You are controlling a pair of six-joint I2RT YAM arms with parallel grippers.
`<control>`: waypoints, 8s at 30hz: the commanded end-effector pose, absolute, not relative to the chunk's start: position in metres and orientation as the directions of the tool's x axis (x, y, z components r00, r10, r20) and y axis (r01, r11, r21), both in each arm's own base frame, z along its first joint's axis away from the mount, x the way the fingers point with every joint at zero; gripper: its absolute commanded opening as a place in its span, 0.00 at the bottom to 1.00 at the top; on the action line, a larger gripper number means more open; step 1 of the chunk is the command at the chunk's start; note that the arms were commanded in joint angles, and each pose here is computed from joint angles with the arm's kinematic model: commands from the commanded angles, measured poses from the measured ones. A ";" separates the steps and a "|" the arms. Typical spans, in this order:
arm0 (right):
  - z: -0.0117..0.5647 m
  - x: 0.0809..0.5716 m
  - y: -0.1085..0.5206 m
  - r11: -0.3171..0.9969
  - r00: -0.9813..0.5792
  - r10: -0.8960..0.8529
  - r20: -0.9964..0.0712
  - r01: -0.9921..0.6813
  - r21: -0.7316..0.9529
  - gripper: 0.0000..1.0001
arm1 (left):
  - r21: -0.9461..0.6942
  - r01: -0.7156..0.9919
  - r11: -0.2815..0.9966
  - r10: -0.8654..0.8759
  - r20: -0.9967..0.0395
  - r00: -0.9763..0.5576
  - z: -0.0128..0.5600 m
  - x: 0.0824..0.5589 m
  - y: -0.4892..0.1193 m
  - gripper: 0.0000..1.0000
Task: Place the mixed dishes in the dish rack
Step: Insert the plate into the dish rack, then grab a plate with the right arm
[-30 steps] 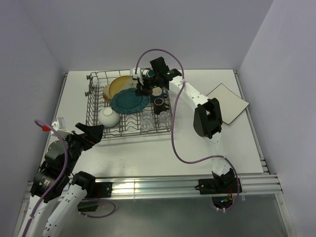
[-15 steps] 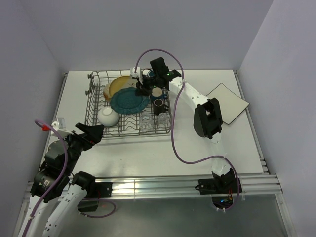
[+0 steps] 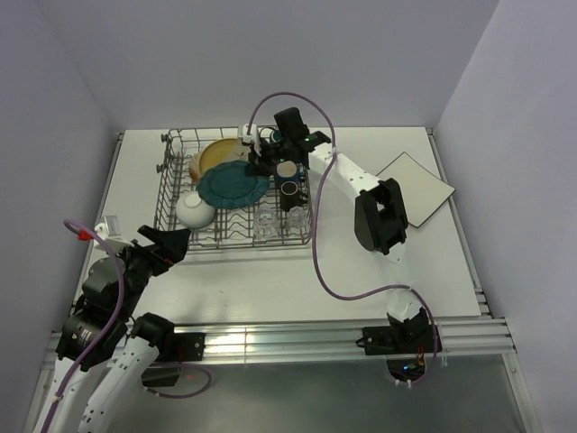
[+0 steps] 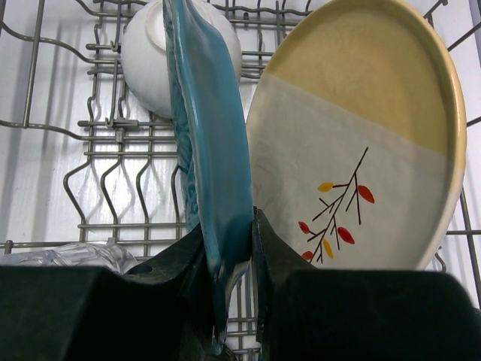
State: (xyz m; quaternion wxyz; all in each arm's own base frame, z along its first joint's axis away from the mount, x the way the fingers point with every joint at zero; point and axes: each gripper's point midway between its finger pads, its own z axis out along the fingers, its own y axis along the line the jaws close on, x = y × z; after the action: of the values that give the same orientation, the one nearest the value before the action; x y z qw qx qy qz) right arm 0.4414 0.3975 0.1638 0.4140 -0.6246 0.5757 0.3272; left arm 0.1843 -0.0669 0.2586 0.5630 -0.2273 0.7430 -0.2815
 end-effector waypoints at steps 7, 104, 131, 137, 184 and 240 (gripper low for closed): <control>0.171 0.410 0.390 -0.029 0.052 -0.441 -0.896 -0.999 -0.043 0.25 | -0.692 -0.015 0.722 -0.673 -0.698 -0.245 0.263 0.183 -0.066 0.98; 0.233 0.411 0.062 0.883 -0.611 0.150 -0.777 -0.271 0.384 0.65 | -0.735 -0.001 0.678 -0.729 -0.672 -0.132 0.273 0.172 -0.049 0.99; 0.051 0.323 -0.113 0.510 -0.410 0.857 -0.312 0.763 0.398 0.60 | -0.720 0.022 0.694 -0.688 -0.671 -0.275 0.253 0.190 -0.080 0.99; 0.032 0.334 -0.105 0.409 -0.344 0.912 -0.222 0.794 0.450 0.59 | -0.730 0.025 0.683 -0.698 -0.662 -0.272 0.258 0.192 -0.082 0.99; 0.018 0.360 0.020 0.440 -0.517 0.855 -0.038 0.685 0.581 0.18 | -0.747 0.044 0.663 -0.707 -0.645 -0.290 0.269 0.199 -0.091 0.97; 0.013 0.410 0.025 0.288 -0.681 0.723 0.121 0.455 0.843 0.01 | -0.786 0.176 0.592 -0.713 -0.613 -0.341 0.304 0.211 -0.123 0.96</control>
State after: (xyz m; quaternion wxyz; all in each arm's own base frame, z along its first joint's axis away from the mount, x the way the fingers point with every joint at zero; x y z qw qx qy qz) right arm 0.4148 0.0249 0.0177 0.1486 0.3562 0.8022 0.4555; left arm 0.2111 -0.1116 0.2650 0.5215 -0.2145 0.7413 -0.3640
